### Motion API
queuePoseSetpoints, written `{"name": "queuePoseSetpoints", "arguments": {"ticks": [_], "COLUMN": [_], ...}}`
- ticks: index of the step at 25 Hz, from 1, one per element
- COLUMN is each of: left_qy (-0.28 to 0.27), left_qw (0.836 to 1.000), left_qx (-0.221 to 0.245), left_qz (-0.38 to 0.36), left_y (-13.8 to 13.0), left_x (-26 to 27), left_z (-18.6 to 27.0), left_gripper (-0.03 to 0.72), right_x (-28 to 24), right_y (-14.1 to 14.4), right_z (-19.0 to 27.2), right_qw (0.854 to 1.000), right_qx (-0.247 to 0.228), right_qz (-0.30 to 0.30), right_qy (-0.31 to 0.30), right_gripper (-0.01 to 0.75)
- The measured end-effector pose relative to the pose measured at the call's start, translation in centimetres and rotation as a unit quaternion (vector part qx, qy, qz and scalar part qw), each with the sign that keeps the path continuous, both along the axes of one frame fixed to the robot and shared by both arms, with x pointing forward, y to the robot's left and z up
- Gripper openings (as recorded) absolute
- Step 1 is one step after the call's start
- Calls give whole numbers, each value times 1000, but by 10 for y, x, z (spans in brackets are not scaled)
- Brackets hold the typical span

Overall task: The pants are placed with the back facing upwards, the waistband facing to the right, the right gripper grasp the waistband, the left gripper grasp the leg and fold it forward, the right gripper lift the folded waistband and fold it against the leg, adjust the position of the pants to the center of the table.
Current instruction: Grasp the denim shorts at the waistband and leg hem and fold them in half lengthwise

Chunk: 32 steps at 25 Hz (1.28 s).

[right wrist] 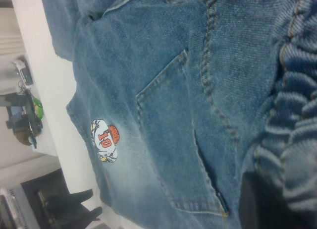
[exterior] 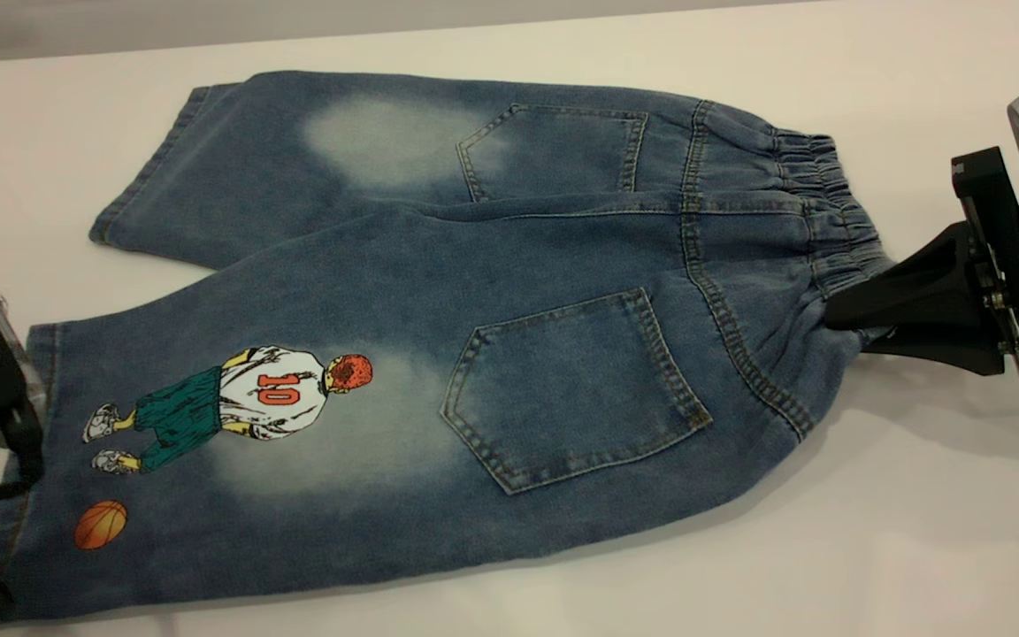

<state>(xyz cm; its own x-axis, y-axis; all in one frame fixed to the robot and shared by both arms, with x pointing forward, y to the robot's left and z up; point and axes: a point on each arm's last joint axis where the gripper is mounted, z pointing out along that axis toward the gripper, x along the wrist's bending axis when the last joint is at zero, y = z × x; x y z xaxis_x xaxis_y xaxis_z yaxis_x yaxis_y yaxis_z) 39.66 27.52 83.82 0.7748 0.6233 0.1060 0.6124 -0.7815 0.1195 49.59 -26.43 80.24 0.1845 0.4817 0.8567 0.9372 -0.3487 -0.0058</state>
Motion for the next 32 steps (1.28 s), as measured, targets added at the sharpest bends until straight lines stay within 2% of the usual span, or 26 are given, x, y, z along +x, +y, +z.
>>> {"name": "queuePoseSetpoints", "arguments": {"ticks": [7,17,23,32], "left_qy": [-7,-15,10,-20], "left_qw": [1000,998,998,999], "left_qx": [3,10,11,7], "left_qz": [-1,-60,-56,-46], "left_y": [0,0,1,0], "left_x": [1,2,-2,3], "left_z": [-5,-4,-5,-4], "left_gripper": [309,309,309,309], "right_x": [0,0,0,0], "right_y": [0,0,0,0], "right_z": [0,0,0,0], "right_qw": [1000,1000,1000,1000], "right_qx": [0,0,0,0], "right_qz": [0,0,0,0], "right_qy": [0,0,0,0], "right_gripper": [43,45,46,47]}}
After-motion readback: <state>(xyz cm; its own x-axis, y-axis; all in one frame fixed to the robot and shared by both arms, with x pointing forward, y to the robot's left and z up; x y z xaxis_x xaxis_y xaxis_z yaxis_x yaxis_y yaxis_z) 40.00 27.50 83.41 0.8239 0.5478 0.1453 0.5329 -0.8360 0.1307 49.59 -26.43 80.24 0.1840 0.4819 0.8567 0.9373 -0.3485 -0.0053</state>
